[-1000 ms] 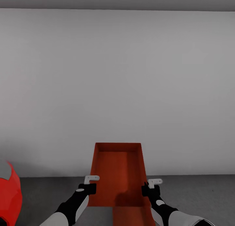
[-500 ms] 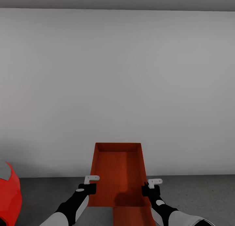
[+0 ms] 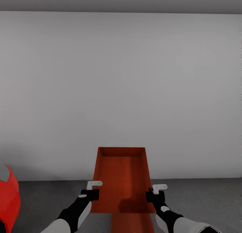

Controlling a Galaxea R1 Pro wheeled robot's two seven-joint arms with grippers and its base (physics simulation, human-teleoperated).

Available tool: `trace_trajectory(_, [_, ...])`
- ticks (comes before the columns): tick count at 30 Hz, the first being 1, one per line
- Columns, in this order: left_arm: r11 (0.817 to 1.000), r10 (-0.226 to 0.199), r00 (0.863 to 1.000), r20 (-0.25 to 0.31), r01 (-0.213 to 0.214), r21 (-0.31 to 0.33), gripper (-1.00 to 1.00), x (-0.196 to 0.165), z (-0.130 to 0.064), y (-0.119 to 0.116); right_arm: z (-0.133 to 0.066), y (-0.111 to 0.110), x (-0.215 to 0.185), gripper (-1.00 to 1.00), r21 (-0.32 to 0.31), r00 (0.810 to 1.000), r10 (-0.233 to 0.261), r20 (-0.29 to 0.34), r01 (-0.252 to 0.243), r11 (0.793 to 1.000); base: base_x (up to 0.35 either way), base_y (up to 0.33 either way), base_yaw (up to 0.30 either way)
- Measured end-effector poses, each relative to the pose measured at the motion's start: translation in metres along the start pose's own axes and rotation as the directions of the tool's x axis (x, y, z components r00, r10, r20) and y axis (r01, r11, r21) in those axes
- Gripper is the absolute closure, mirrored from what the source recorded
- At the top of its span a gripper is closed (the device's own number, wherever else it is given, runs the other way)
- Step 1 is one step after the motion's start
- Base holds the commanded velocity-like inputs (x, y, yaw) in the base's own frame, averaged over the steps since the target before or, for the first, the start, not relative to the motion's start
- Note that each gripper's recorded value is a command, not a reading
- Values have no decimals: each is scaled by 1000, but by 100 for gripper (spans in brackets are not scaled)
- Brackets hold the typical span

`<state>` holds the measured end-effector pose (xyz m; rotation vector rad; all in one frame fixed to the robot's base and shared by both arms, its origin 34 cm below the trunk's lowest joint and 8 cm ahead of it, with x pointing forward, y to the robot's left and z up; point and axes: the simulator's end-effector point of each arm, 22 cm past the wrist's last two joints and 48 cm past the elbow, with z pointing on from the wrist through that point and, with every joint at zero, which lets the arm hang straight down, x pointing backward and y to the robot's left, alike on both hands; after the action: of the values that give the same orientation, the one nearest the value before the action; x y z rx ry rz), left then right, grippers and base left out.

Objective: Move the two storage containers from the living room to the garage. In the garage, place one container on the floor and stack the other container on top of it (either order is fine).

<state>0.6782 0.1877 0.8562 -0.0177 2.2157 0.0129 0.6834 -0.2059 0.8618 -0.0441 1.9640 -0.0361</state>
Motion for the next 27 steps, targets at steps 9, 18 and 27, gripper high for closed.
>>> trace_trajectory(9, [1000,0,1000,0,0,0,100,0,0,0,0,0,0,100,0,1000,1,0,-1,1000,-135,-229,0])
trace_trajectory(18, [1000,0,1000,0,0,0,100,0,0,0,0,0,0,100,0,1000,0,0,0,1000,-26,-201,0])
trace_trajectory(27, [1000,0,1000,1,0,0,100,0,0,0,0,0,0,100,0,1000,1,1,-1,1000,0,-247,1])
